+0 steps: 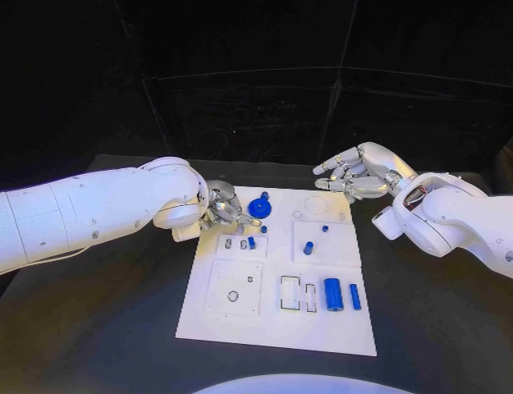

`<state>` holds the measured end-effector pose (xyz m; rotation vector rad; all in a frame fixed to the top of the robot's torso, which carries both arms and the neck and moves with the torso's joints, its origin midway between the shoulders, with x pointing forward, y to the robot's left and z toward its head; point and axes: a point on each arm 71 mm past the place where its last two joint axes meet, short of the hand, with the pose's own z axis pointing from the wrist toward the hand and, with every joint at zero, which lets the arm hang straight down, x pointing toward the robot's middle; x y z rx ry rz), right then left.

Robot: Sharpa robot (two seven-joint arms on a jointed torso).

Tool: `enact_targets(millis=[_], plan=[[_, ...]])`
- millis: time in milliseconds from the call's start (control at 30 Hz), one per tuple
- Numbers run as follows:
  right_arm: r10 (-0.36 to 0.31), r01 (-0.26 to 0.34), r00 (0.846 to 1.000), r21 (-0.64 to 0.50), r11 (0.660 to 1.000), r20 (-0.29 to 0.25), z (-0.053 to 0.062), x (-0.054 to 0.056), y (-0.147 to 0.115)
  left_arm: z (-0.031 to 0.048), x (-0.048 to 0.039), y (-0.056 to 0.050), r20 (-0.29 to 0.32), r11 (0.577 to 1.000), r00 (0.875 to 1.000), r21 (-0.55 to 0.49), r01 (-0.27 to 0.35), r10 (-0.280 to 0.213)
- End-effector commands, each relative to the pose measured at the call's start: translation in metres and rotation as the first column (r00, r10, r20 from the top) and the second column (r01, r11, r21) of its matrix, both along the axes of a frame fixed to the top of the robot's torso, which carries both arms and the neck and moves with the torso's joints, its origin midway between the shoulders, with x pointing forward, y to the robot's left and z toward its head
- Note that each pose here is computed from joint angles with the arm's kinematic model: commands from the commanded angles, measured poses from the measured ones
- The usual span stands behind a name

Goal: Assemble the parts on the task board

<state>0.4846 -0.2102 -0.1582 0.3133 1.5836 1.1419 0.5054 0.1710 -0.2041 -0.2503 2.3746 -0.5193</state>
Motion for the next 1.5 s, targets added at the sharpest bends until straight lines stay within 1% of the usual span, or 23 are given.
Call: enact_targets(millis=[33,167,333,733,1067,1500], plan=[[0.015,-0.016,1.000,-0.015,1.000,-0.010,0.000,0.000,0.001,-0.0012,0.0000,-0.002,-0.003,0.998,0.999,0.053,0.034,-0.034],[0.016,-0.016,1.000,-0.015,1.000,-0.018,-0.001,0.001,0.001,-0.0034,0.0007,-0.006,-0.012,0.996,0.999,0.068,0.050,-0.049],[0.006,-0.006,1.000,-0.014,1.000,-0.028,-0.002,0.002,-0.002,-0.0052,0.0017,-0.007,-0.022,0.995,0.998,0.079,0.060,-0.058],[0.002,-0.002,0.999,-0.014,1.000,-0.032,-0.002,0.003,-0.002,-0.0072,0.0021,-0.012,-0.038,0.992,0.996,0.098,0.085,-0.081],[-0.001,0.001,0.999,-0.015,1.000,-0.033,-0.003,0.004,-0.002,-0.0088,0.0008,-0.018,-0.050,0.989,0.994,0.104,0.105,-0.100],[-0.004,0.004,0.999,-0.018,1.000,-0.035,-0.003,0.006,-0.003,-0.0101,0.0003,-0.022,-0.063,0.986,0.991,0.115,0.122,-0.115]])
